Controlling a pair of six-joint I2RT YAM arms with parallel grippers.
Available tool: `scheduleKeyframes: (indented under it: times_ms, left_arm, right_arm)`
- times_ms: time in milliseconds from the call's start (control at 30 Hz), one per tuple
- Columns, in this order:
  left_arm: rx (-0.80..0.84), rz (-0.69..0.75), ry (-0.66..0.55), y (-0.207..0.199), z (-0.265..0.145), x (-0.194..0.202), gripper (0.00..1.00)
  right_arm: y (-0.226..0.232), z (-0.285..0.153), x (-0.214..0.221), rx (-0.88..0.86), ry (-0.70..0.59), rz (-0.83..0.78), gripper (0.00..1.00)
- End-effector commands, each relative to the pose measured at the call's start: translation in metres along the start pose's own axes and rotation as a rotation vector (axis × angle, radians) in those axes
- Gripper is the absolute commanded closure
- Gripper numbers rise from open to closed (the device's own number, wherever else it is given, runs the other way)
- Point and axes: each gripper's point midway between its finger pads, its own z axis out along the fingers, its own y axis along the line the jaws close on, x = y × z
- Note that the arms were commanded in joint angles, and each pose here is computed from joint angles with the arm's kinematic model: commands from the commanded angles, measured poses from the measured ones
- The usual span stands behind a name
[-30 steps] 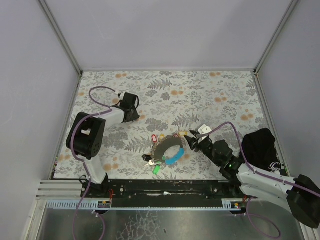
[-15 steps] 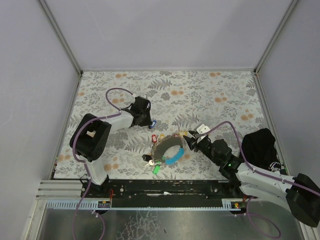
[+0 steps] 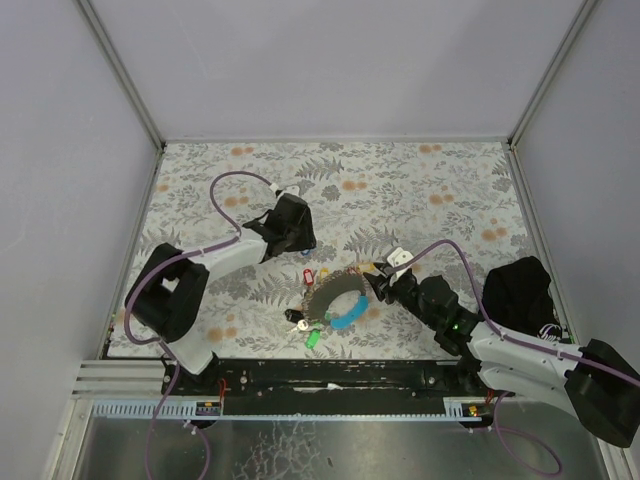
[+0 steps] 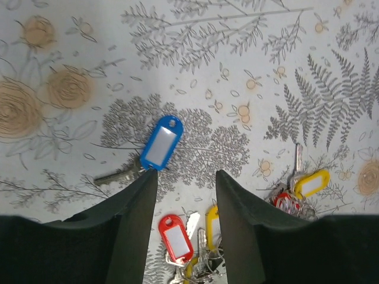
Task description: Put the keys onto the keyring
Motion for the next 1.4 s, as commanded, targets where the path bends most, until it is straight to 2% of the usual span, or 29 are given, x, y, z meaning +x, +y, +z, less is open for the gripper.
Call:
scheduleKeyframes:
  times_ms: [0,267,400,500,700,900,1000,1167,1367]
  left_arm:
    - [-0.057,-0.020,-0.023,-0.001,0.008,0.004,0.56]
    - [-0.102,0.001,-0.021,0.006,0.019,0.006,0.58]
    - [-0.109,0.006,0.014,0.008,0.028,0.016,0.62]
    - [-0.092,0.003,0.045,0.007,0.035,0.025,0.70]
    - [0.019,0.012,0.080,-0.024,0.045,0.029,0.74]
    - [0.188,0.057,0.080,-0.082,0.046,0.024,0.69]
    - [0.249,0.052,0.052,-0.096,0.034,0.015,0.64]
    - [0.270,0.094,-0.017,-0.093,0.002,0.001,0.53]
    - [0.294,0.131,-0.007,-0.079,-0.029,0.016,0.50]
  right_arm:
    - [0.000,0.007,-0.032,-0.007,-0.083,-0.005,0.57]
    - [0.002,0.007,-0.031,-0.016,-0.079,-0.007,0.57]
    - [0.003,0.008,-0.031,-0.024,-0.078,-0.011,0.57]
    - [0.003,0.008,-0.031,-0.024,-0.077,-0.011,0.57]
    - [0.002,0.008,-0.031,-0.017,-0.078,-0.010,0.57]
    - [-0.004,0.006,-0.031,0.016,-0.076,-0.001,0.57]
    - [-0.007,0.005,-0.030,0.034,-0.069,0.002,0.57]
    - [-0.007,0.009,-0.028,0.034,-0.008,0.010,0.55]
    - [0.004,0.016,-0.005,-0.032,0.183,0.057,0.62]
